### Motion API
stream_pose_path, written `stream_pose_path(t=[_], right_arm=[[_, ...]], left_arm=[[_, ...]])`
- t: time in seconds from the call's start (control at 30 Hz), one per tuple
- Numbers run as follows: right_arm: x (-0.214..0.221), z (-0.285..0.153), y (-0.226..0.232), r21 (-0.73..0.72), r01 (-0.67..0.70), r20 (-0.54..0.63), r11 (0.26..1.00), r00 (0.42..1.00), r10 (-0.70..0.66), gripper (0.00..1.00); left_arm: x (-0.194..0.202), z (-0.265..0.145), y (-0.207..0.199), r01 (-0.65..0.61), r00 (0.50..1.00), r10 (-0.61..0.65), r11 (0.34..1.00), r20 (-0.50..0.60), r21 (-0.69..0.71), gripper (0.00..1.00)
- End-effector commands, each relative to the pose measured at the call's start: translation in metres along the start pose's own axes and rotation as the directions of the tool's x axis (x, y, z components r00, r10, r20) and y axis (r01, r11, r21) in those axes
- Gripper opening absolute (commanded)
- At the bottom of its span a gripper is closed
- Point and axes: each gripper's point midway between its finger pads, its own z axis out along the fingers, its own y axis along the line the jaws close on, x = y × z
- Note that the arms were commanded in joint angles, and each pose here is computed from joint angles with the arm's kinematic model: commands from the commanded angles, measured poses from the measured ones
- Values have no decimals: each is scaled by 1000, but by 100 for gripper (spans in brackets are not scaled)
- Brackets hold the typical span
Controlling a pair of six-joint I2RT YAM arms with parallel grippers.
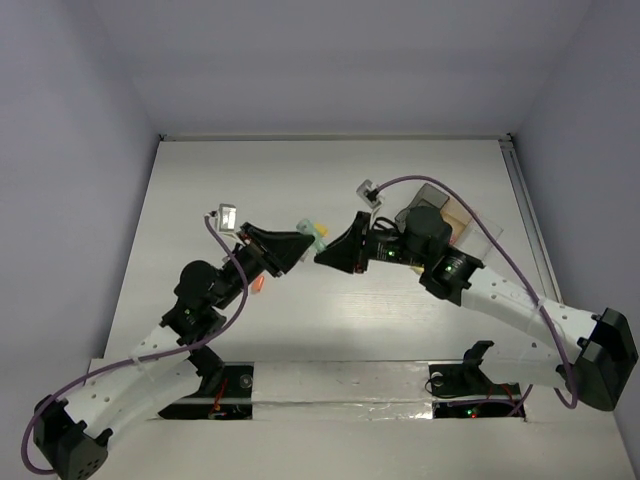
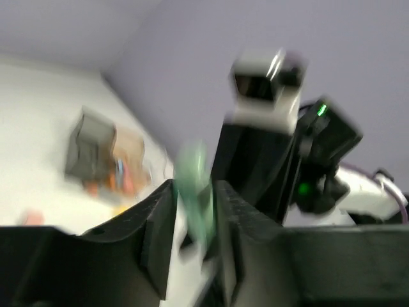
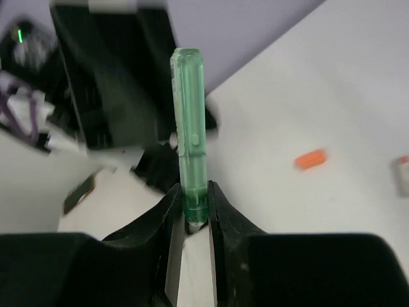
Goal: Sort the stationery into containers
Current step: Close the pen cap on the pen, then place the pen in the storage box.
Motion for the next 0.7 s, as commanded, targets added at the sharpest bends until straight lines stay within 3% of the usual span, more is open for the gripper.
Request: stream_pose_path(t=[0.0,0.3,0.4,0.43,0.53,0.67], right_arm=[[-127,-31,6,115,135,453,984,875,-173,0],[-125,-35,-17,174,101,456,980,873,-171,0],[-129,-46,-38,259,74,456,963,870,-190,0],[-126,-52,-48,298,53,441,953,878,-187,0],[-127,-79,-88,450,-18,431,893,880,-199,0],[-93,-131,-162,684,-173,360,709,925,-121,0]], left_arm=[[75,-28,25,-18,946,-3,998,-325,-62,30],[54,-25,19,-84,958,58,993,-282,-79,79],[50,-26,17,-102,957,77,992,-279,-76,88],[46,-26,16,-112,959,87,991,-268,-79,99],[38,-29,18,-158,958,126,982,-258,-105,99],[27,-32,25,-228,953,190,962,-236,-148,99]])
